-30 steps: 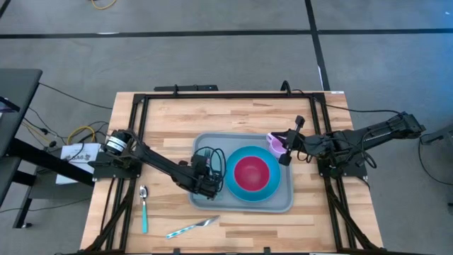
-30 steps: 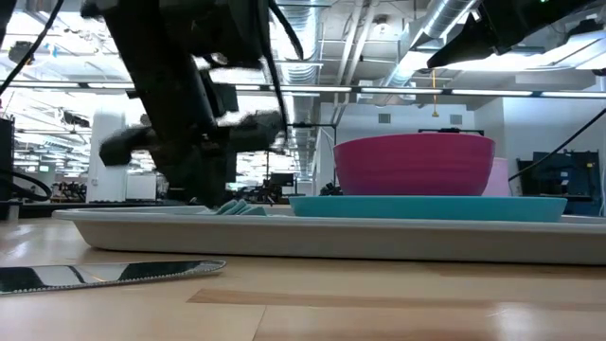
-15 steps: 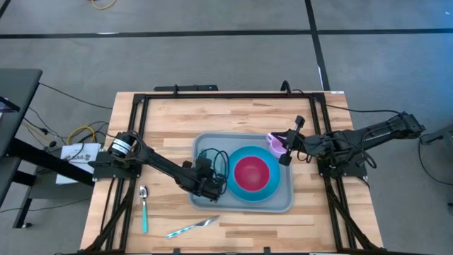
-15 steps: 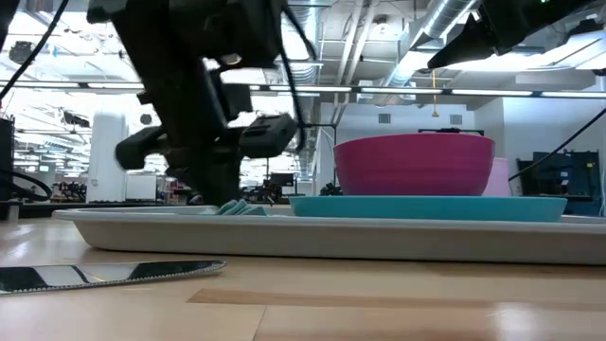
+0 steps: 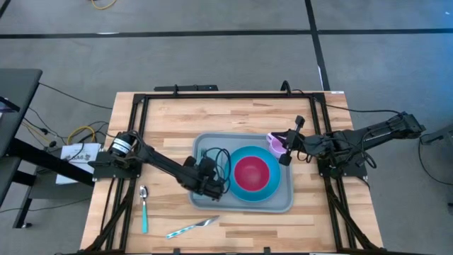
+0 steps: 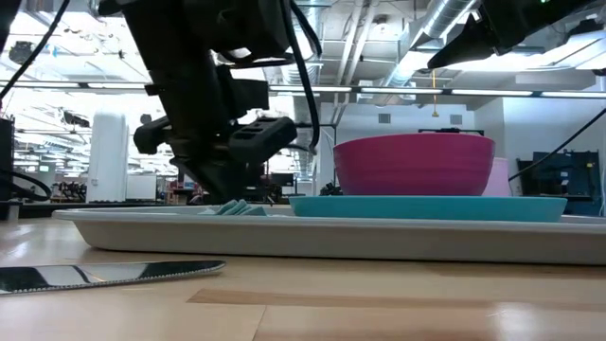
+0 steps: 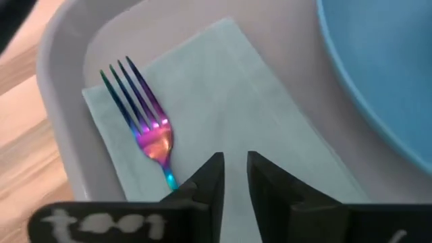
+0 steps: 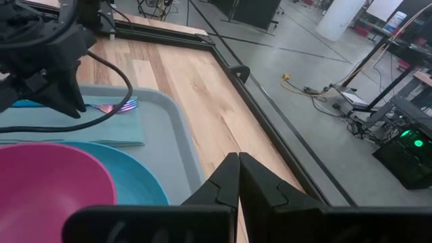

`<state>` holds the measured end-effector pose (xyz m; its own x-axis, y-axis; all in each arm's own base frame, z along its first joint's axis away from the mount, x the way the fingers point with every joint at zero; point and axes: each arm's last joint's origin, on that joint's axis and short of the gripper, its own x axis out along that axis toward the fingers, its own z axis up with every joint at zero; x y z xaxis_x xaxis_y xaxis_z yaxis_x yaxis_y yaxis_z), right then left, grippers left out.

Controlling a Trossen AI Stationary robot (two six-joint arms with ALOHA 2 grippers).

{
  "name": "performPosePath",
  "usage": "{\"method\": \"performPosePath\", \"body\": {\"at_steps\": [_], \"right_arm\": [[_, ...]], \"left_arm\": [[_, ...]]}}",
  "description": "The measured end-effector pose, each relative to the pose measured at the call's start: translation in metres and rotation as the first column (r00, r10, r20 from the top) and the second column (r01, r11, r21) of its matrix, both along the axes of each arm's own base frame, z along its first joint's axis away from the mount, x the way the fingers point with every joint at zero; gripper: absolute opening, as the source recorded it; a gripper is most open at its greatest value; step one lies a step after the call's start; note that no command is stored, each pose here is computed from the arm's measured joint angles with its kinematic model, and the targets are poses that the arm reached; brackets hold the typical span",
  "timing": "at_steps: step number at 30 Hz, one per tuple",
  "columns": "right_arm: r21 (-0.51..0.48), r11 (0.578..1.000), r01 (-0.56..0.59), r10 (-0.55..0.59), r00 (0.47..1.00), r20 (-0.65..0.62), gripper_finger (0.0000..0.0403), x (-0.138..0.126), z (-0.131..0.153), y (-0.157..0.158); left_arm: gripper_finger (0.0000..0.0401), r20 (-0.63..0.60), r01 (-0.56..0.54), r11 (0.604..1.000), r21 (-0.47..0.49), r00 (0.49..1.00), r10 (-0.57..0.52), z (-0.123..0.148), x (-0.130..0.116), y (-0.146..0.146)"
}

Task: Set up tray
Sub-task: Put the blue spoon on top of the blue napkin

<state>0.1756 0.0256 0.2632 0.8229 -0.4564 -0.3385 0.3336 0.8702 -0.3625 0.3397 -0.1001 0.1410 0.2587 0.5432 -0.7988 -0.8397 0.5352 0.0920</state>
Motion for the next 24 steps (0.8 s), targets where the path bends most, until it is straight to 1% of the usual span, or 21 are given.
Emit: {"method": "performPosePath", "body": {"at_steps": [3, 6, 9, 13, 15, 17, 19, 21, 24], "right_arm": [[0.000, 1.000, 0.000, 0.000, 1.000, 0.000, 0.0000, 0.000, 0.000, 0.000], [0.000, 1.000, 0.000, 0.000, 1.000, 0.000, 0.0000, 0.000, 0.000, 0.000], [0.000, 1.000, 0.000, 0.000, 1.000, 0.000, 0.0000, 0.000, 0.000, 0.000], [0.000, 1.000, 0.000, 0.000, 1.000, 0.000, 0.0000, 0.000, 0.000, 0.000], [0.000, 1.000, 0.000, 0.000, 1.000, 0.000, 0.0000, 0.000, 0.000, 0.000], [0.000, 1.000, 0.000, 0.000, 1.000, 0.000, 0.0000, 0.000, 0.000, 0.000], [0.000, 1.000, 0.000, 0.000, 1.000, 0.000, 0.0000, 0.000, 0.000, 0.000], [0.000, 1.000, 0.000, 0.000, 1.000, 0.000, 0.0000, 0.000, 0.000, 0.000], [0.004, 1.000, 0.001, -0.001, 1.000, 0.001, 0.0000, 0.000, 0.000, 0.000]], "left_arm": [[0.0071, -0.015, -0.007, 1.000, -0.010, 1.000, 0.007, 0.000, 0.000, 0.003], [0.0081, -0.072, -0.016, 0.998, -0.065, 0.997, 0.011, 0.011, 0.003, 0.004], [0.0083, -0.124, -0.044, 0.991, -0.129, 0.992, 0.028, 0.029, 0.007, 0.002], [0.0079, -0.204, -0.039, 0.985, -0.167, 0.979, 0.004, 0.063, 0.008, -0.007], [0.0077, -0.265, -0.060, 0.978, -0.202, 0.964, 0.004, 0.080, 0.002, -0.016], [0.0076, -0.306, -0.099, 0.970, -0.221, 0.952, 0.027, 0.096, -0.006, -0.028], [0.0076, -0.329, -0.144, 0.969, -0.202, 0.942, 0.071, 0.110, -0.017, -0.041], [0.0075, -0.306, -0.170, 0.965, -0.198, 0.946, 0.104, 0.115, -0.027, -0.059], [0.0075, -0.273, -0.187, 0.957, -0.223, 0.954, 0.123, 0.113, -0.043, -0.090]]}}
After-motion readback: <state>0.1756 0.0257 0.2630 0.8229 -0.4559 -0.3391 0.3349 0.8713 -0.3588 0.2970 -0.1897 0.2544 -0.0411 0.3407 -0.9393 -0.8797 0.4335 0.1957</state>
